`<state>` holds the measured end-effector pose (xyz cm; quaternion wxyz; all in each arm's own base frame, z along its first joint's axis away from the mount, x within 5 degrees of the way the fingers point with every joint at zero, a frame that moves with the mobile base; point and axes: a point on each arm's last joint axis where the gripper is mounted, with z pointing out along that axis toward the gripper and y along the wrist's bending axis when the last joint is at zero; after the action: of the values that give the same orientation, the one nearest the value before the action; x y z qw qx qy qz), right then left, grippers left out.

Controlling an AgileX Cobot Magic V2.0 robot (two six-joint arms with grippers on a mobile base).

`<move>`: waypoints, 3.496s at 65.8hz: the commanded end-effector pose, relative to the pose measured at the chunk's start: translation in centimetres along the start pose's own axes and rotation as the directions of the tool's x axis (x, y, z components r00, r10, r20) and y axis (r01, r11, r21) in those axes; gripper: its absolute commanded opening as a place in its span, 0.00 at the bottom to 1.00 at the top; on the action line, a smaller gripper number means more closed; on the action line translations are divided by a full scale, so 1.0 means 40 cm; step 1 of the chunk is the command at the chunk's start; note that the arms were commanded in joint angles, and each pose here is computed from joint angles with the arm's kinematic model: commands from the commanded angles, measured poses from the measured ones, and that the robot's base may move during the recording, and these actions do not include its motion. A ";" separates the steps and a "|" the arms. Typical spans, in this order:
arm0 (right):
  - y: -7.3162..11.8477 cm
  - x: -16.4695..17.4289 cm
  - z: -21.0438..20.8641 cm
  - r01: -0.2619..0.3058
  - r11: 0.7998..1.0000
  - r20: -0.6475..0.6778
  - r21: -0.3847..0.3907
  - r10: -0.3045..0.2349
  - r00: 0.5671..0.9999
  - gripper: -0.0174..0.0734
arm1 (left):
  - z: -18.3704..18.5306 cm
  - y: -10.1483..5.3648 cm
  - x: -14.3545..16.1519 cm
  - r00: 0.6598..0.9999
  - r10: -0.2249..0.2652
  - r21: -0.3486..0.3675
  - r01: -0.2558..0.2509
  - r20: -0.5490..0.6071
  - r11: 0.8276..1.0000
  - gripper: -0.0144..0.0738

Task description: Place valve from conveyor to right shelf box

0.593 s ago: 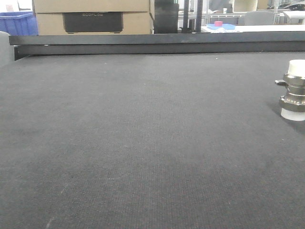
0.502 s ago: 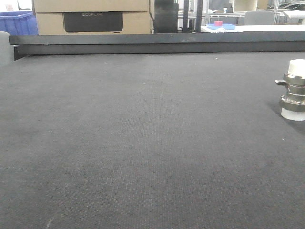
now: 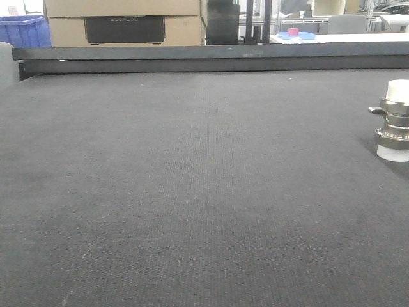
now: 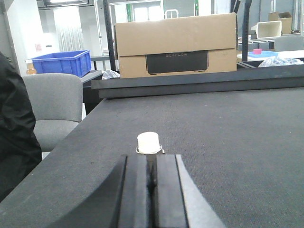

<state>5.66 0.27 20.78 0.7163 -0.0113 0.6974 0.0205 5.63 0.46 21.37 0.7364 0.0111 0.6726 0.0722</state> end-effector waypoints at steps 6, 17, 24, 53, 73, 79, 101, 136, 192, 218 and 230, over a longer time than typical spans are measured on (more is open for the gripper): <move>-0.001 -0.012 -0.001 -0.002 1.000 0.053 0.002 0.002 0.999 0.02 | -0.001 0.001 -0.008 0.999 0.002 -0.006 -0.002 0.034 1.000 0.04; -0.001 -0.024 -0.002 -0.002 1.000 0.105 0.006 0.002 0.994 0.02 | -0.001 0.002 -0.009 0.998 -0.054 -0.006 0.054 0.039 0.999 0.04; -0.002 -0.033 -0.003 -0.016 1.000 0.146 0.008 0.015 0.989 0.02 | -0.002 0.005 -0.023 0.988 -0.114 -0.011 0.116 0.100 0.993 0.04; 0.008 -0.345 -0.034 -0.025 0.999 0.209 -0.023 0.029 0.978 0.39 | 0.002 0.031 -0.296 0.990 -0.126 0.014 0.125 0.058 0.992 0.15; 0.005 -0.362 0.138 -0.031 1.000 0.039 -0.006 0.031 0.999 0.82 | 0.151 0.039 -0.385 0.977 -0.120 0.021 0.126 -0.174 0.992 0.80; 0.006 -0.366 0.181 -0.031 0.999 -0.033 -0.008 0.031 0.999 0.82 | 0.187 0.035 -0.389 0.967 -0.125 0.036 0.136 -0.224 0.990 0.85; 0.036 -0.453 0.371 -0.036 0.996 -0.573 -0.087 -0.020 0.820 0.82 | 0.254 0.006 -0.399 0.940 -0.100 0.117 0.145 -0.325 0.983 0.83; 0.060 -0.277 0.650 -0.012 0.989 -0.926 -0.150 -0.136 0.353 0.82 | 0.257 0.005 -0.393 0.933 -0.097 0.117 0.145 -0.346 0.982 0.83; 0.071 -0.063 0.795 -0.046 0.991 -0.959 -0.129 -0.112 0.262 0.71 | 0.256 0.005 -0.392 0.932 -0.096 0.118 0.146 -0.351 0.982 0.83; 0.070 -0.144 0.777 -0.038 0.990 -0.926 -0.133 -0.111 0.360 0.02 | 0.263 0.005 -0.420 0.877 -0.069 0.129 0.147 -0.475 0.981 0.82; 0.069 -0.218 0.739 -0.033 0.990 -0.900 -0.137 -0.111 0.421 0.02 | 0.329 0.019 -0.456 0.749 -0.083 0.072 0.172 -0.658 0.982 0.82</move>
<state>35.60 4.32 27.86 0.1866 -0.0820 0.9781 0.0422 15.86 -0.33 40.23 0.5022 0.0020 0.8644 -0.0251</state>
